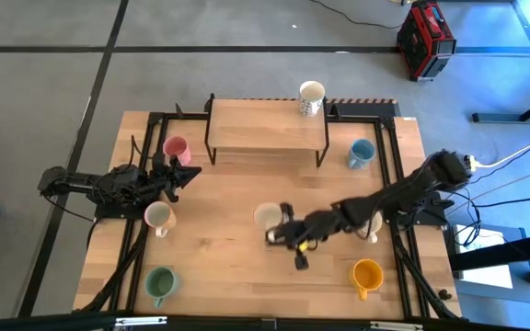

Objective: Place coffee mugs
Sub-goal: Put the gray patterned mug on the shelf

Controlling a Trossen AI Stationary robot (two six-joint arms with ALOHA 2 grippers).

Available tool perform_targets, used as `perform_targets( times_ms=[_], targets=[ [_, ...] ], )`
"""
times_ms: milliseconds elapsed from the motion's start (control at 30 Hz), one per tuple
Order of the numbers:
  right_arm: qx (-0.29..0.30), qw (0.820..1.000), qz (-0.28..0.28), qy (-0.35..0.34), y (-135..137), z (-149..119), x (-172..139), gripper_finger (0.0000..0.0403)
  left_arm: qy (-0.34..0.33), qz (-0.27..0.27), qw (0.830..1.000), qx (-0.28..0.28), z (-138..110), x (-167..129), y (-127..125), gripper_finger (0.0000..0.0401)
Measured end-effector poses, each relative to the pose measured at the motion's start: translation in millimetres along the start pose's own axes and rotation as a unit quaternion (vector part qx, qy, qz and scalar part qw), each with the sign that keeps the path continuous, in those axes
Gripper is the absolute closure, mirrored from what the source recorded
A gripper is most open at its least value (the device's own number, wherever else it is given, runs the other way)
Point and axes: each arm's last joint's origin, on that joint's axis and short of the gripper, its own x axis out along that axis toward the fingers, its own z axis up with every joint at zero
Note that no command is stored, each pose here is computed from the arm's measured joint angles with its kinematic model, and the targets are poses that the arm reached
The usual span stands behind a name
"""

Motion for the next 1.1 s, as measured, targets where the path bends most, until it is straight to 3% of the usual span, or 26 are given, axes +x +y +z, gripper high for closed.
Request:
perform_targets(
  times_ms=[367, 667, 867, 1100],
  targets=[
    [-0.046, 0.996, -0.063, -0.031, -82.3, 32.8, -50.5, 0.0398, -0.005, 0.01, 1.0, 0.001, 0.3, 0.0, 0.6, 0.0401],
    [-0.081, 0.993, -0.074, -0.036, -141.2, 33.8, -77.9, 0.0398, -0.027, 0.018, 0.999, -0.009, 3.4, -0.1, 0.1, 0.0401],
    [-0.1, 0.992, -0.052, -0.061, -160.7, 35.7, -90.4, 0.0398, -0.105, 0.007, 0.993, -0.046, 17.7, -1.8, -5.3, 0.0397],
    [-0.094, 0.994, -0.016, -0.056, -156.2, 31.4, -88.3, 0.0398, -0.126, 0.033, 0.991, -0.04, 20.0, -2.4, -4.4, 0.034]
  ],
)
